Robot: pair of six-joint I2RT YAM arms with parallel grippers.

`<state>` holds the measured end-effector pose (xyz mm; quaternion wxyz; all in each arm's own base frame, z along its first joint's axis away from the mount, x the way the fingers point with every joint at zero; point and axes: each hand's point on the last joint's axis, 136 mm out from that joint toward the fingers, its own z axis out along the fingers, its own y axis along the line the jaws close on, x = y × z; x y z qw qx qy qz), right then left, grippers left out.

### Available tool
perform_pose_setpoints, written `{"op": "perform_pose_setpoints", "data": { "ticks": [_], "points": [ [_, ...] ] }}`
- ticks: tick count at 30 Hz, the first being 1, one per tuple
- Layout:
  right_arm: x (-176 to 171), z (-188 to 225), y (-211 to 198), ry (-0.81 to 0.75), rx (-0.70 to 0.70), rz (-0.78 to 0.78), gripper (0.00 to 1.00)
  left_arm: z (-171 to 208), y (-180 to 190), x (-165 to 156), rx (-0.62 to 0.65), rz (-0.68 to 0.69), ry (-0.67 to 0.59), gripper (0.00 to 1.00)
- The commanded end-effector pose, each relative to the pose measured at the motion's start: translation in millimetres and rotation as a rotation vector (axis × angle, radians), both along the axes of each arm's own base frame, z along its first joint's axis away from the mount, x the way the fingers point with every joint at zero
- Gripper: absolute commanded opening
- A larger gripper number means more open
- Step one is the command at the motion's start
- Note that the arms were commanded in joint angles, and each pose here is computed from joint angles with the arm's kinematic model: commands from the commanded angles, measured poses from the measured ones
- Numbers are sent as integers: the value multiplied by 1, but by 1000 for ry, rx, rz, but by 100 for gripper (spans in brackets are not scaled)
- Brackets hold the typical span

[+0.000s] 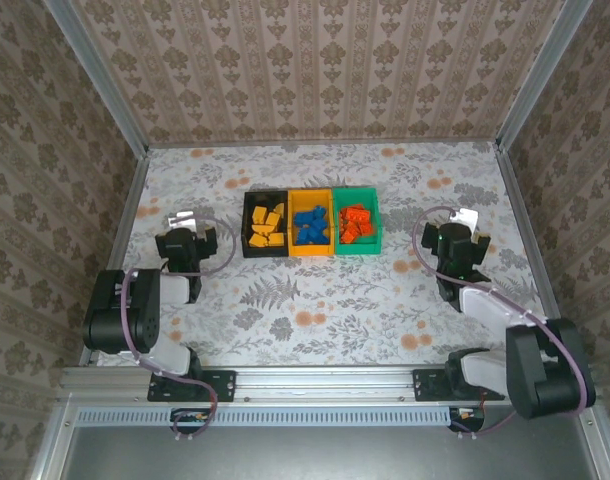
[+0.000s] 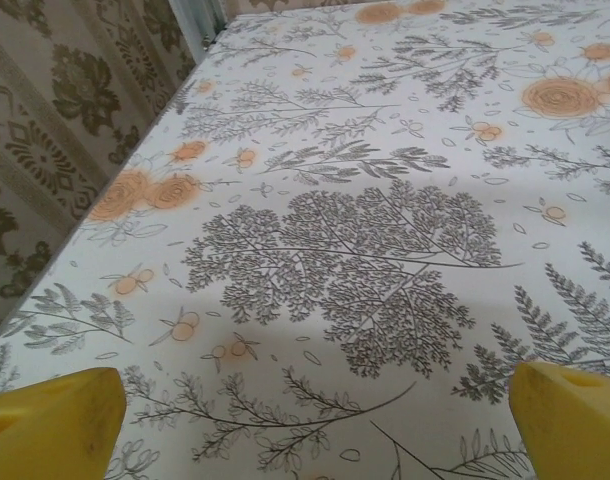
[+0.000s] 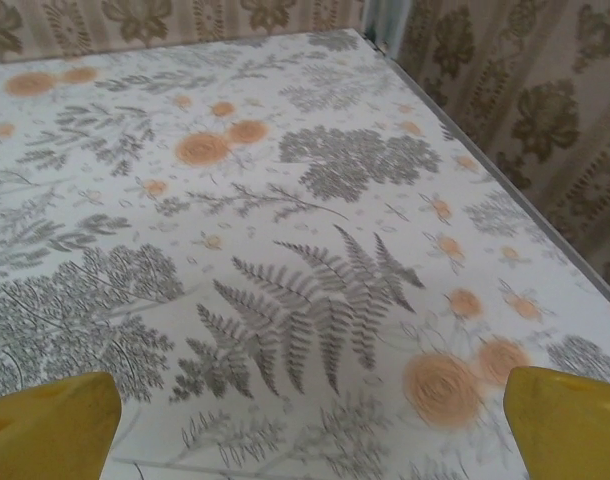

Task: Sort the legos into containers by color

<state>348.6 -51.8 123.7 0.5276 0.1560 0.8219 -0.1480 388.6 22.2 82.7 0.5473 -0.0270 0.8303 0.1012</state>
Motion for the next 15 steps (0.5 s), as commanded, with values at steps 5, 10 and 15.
{"op": "perform_pose_setpoints", "data": {
  "ticks": [5,10,15],
  "points": [
    [42,-9,20,-134,18,172,100,14,-5,6,-7,-33,-62,100],
    [48,-25,32,-87,42,256,100,14,-5,6,-6,-34,-61,100],
    [48,-24,32,-98,40,255,100,15,-5,6,-3,-36,-64,100]
  ]
}}
